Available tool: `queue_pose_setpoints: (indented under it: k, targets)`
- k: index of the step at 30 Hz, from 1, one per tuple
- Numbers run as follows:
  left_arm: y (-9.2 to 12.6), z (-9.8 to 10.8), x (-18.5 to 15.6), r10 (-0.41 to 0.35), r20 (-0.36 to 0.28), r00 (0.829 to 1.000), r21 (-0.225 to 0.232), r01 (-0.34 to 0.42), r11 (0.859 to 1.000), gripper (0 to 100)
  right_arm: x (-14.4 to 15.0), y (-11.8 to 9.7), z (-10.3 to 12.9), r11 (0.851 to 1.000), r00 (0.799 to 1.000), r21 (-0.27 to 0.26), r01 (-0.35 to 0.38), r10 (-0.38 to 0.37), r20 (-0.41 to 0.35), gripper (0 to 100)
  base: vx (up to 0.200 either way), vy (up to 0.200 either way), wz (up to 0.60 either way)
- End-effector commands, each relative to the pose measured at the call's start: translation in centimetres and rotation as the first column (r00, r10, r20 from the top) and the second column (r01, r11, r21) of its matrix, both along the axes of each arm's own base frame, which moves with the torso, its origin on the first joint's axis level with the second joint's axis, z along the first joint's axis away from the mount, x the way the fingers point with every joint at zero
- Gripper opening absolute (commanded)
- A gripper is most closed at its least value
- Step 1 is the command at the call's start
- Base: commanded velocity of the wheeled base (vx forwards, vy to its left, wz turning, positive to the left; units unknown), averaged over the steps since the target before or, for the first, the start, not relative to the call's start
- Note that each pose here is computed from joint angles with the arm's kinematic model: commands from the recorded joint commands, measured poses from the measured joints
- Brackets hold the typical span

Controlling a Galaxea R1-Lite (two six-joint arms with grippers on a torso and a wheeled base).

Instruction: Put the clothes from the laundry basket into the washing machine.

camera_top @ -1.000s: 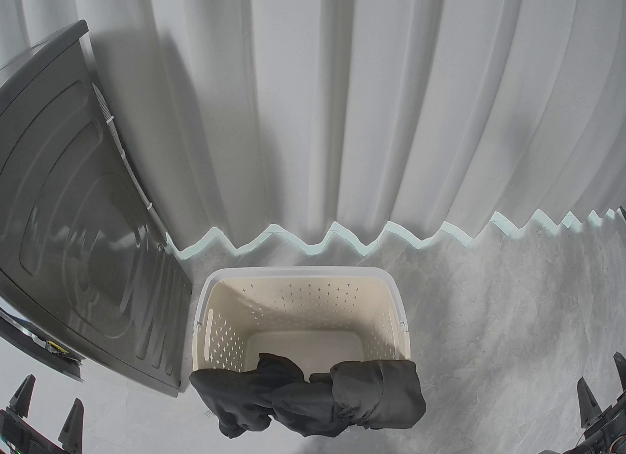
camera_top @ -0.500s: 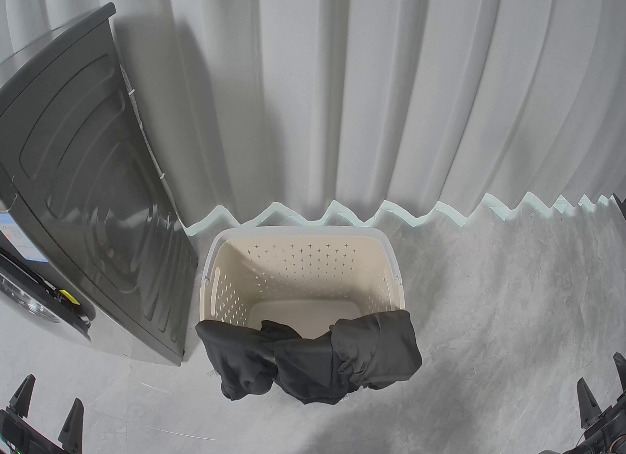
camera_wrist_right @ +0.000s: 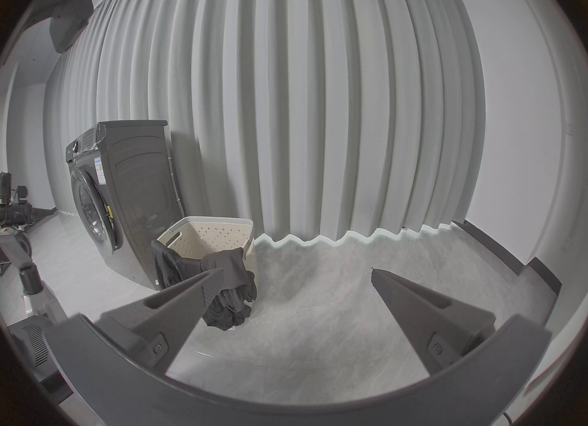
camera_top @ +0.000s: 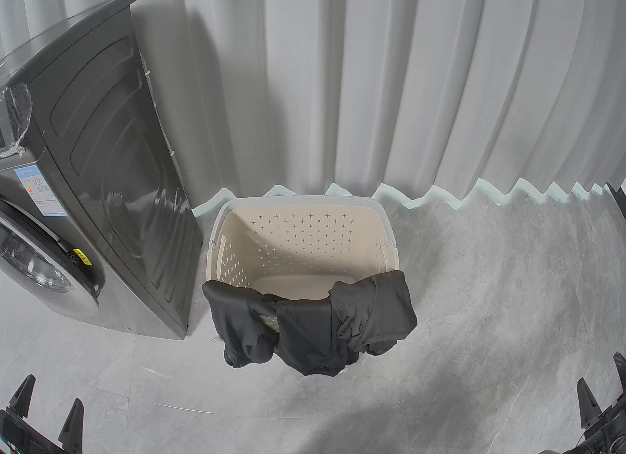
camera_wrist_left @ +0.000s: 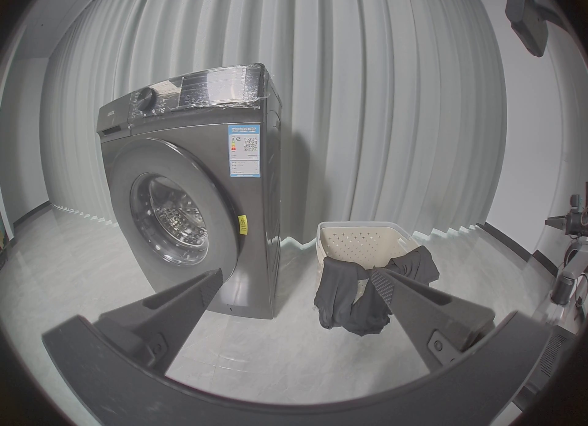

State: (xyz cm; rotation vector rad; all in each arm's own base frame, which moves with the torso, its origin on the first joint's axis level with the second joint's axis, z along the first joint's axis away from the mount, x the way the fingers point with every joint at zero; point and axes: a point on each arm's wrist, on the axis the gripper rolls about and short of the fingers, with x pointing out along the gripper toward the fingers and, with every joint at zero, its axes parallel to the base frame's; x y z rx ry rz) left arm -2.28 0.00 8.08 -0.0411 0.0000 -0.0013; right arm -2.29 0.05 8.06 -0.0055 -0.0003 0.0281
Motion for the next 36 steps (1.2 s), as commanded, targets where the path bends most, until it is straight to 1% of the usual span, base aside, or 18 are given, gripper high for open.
queue_pose_setpoints:
  k: [1,3,36]
  targets:
    - [0.0,-0.48,0.0,0.0,0.0,1.0,0.0,0.0,1.0,100,0.01,0.0,-0.53,1.0,1.0,-0.001,0.0,0.0,-0.002,100,0.0,0.0,0.0]
    - [0.0,-0.48,0.0,-0.002,0.0,1.0,0.0,0.002,1.0,100,0.01,0.0,-0.53,1.0,1.0,-0.001,0.0,0.0,-0.002,100,0.0,0.0,0.0]
    - [0.0,-0.48,0.0,0.0,0.0,1.0,0.0,0.0,1.0,100,0.01,0.0,-0.53,1.0,1.0,-0.001,0.0,0.0,-0.002,100,0.0,0.2,0.0]
